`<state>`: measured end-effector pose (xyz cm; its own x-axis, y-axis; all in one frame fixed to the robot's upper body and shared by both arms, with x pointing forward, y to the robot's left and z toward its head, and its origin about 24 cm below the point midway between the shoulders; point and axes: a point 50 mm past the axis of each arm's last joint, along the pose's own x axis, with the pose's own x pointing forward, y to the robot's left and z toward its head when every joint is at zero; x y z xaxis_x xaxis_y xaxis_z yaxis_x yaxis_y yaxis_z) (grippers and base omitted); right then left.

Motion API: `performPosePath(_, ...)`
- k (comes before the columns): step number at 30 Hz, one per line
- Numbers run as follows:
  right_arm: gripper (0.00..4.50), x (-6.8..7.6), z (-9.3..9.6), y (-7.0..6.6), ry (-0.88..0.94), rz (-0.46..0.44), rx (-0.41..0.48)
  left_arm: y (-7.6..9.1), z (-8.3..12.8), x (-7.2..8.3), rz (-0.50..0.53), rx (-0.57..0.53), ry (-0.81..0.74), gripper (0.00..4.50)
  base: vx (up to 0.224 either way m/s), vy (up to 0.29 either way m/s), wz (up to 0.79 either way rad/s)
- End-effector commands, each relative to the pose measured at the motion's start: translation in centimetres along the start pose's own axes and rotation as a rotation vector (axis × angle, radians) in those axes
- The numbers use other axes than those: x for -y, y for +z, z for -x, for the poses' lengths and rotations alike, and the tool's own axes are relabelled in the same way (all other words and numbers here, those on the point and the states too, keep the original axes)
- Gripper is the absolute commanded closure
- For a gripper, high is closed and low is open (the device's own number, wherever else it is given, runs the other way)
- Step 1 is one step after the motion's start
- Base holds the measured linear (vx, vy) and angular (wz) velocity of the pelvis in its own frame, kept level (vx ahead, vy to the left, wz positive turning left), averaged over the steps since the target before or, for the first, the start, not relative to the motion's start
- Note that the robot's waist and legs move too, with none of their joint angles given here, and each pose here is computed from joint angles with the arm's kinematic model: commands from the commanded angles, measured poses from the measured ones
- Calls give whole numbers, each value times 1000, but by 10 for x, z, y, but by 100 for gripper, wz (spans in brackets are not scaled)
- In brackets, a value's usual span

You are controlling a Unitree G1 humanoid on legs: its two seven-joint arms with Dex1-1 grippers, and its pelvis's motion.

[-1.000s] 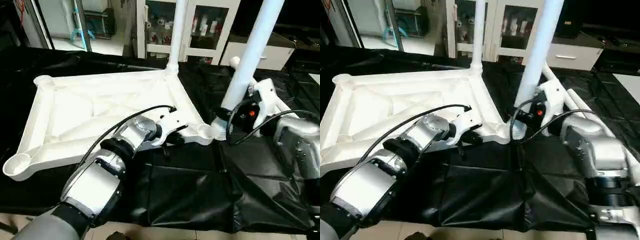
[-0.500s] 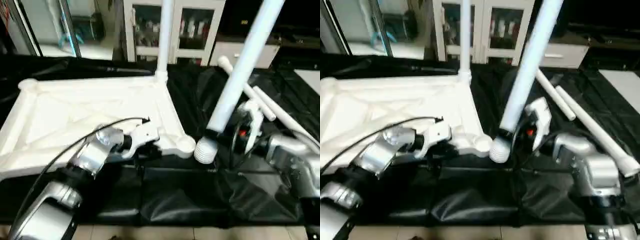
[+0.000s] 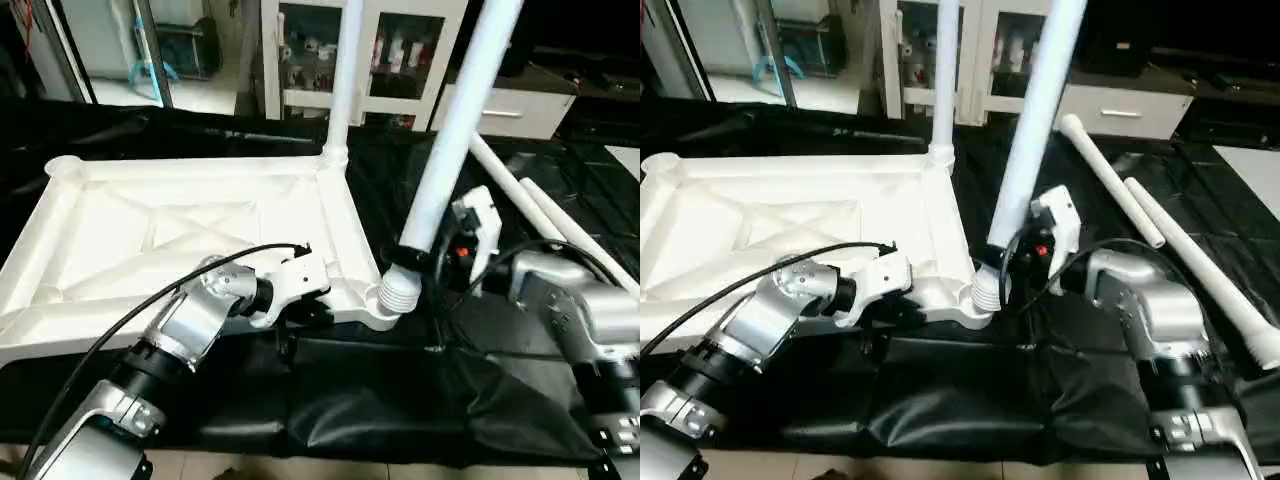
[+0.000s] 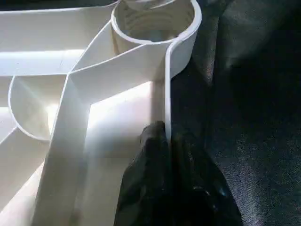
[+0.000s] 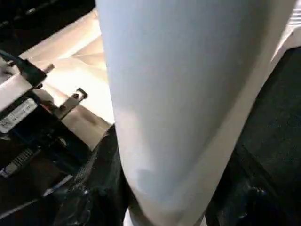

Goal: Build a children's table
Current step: Insert table leg to table base

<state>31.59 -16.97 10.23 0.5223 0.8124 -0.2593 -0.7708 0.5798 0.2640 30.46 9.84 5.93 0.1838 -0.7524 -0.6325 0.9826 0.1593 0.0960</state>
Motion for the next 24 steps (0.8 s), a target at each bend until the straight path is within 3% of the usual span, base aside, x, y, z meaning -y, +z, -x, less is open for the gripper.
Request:
performPosePath(1, 264, 0, 2, 0, 35, 0, -25, -7, -12, 11, 36, -20, -46, 450, 0, 0, 0)
performPosePath(8, 264, -1, 0, -7, 68, -29, -49, -5, -13, 10, 43, -14, -25, 450, 0, 0, 0)
performPosePath(15, 264, 11, -1, -8, -1, -37, -22, -4, -13, 8, 44, -11, -10, 450, 0, 0, 0)
performPosePath(24, 264, 19, 0, -26, -37, -121, 22, -5, -12, 7, 53, -7, 10, 450, 0, 0, 0)
